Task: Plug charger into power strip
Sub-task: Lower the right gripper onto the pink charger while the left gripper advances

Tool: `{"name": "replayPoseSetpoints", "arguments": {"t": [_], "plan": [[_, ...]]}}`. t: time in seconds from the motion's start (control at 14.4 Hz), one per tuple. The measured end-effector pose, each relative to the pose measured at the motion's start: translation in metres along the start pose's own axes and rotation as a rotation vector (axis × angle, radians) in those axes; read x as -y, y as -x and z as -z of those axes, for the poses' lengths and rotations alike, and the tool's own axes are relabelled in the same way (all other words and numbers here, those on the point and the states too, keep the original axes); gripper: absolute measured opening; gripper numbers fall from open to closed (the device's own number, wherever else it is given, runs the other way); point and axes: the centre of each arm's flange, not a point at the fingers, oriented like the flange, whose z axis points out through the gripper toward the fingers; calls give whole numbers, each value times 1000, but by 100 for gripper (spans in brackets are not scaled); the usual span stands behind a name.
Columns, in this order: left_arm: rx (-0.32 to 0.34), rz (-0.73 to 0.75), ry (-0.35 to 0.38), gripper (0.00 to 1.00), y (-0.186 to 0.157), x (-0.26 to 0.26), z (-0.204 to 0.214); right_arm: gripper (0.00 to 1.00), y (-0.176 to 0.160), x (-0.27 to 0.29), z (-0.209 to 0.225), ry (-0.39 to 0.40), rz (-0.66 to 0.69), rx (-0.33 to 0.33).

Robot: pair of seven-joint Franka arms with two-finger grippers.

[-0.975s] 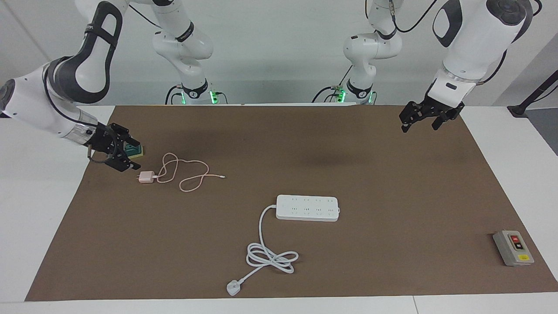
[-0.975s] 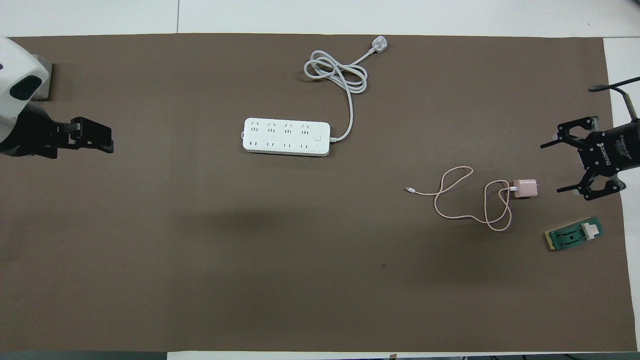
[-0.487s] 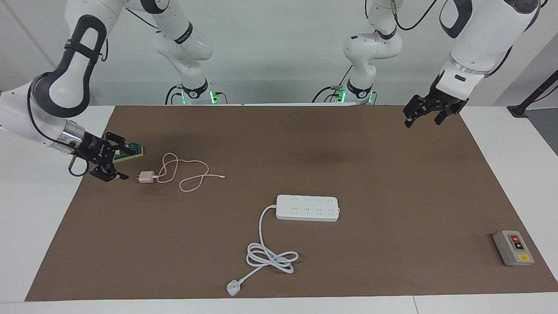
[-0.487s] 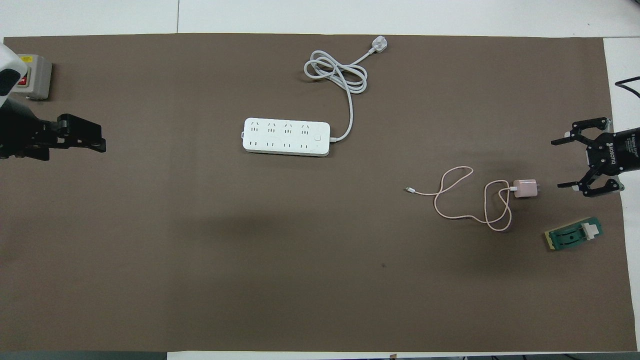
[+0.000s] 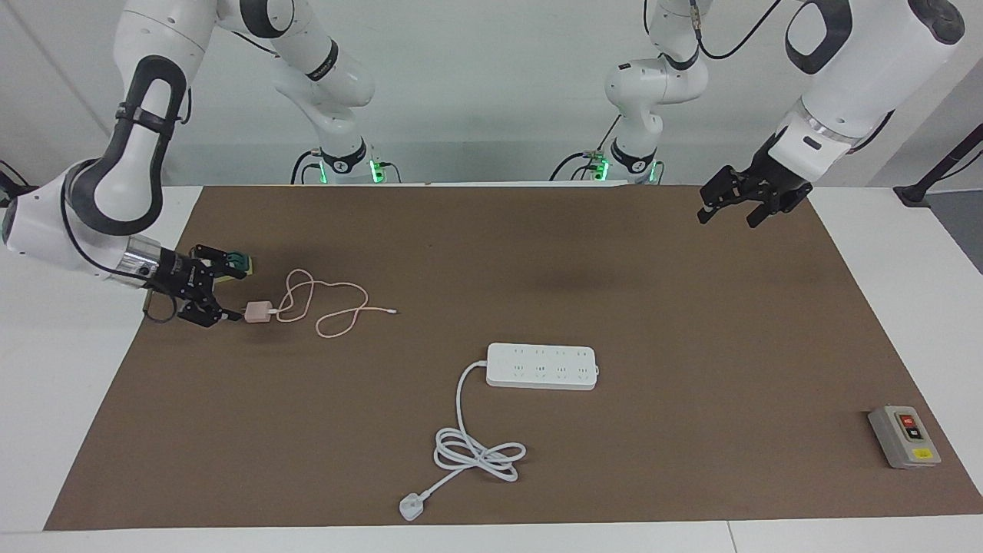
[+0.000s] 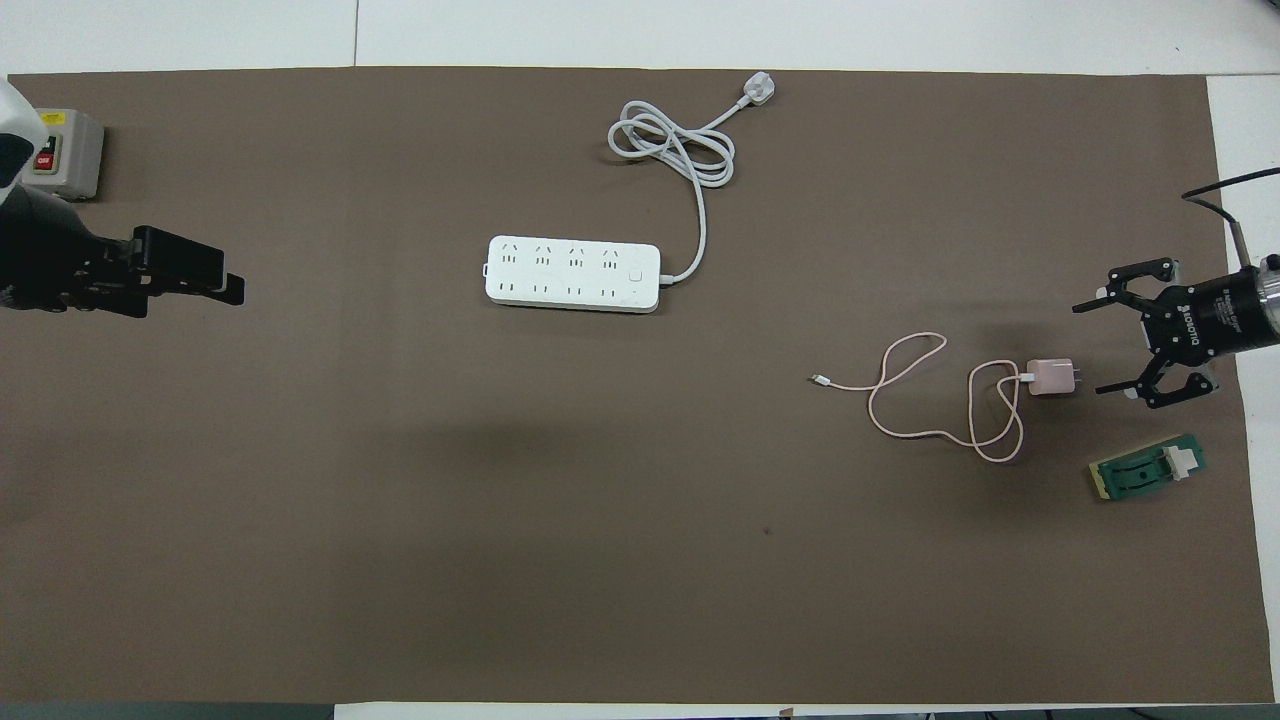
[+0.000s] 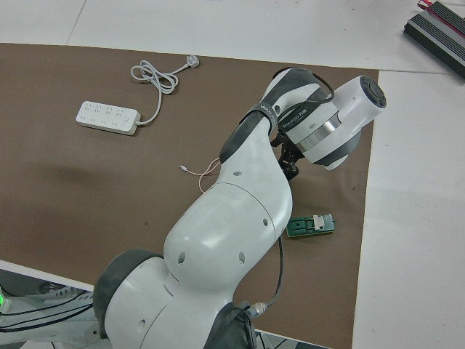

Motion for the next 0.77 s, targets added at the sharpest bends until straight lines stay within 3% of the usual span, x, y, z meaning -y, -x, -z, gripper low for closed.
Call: {"name": "replayPoseSetpoints", "arguments": {"t": [0.35,0.77], "plan": [[-9,-15,206,100,-4,13,8,100,-18,-4,-17,25,68,21],[36,-64,576,100,-37,72,-32,100,-54,-18,-37,27,27,37]]}}
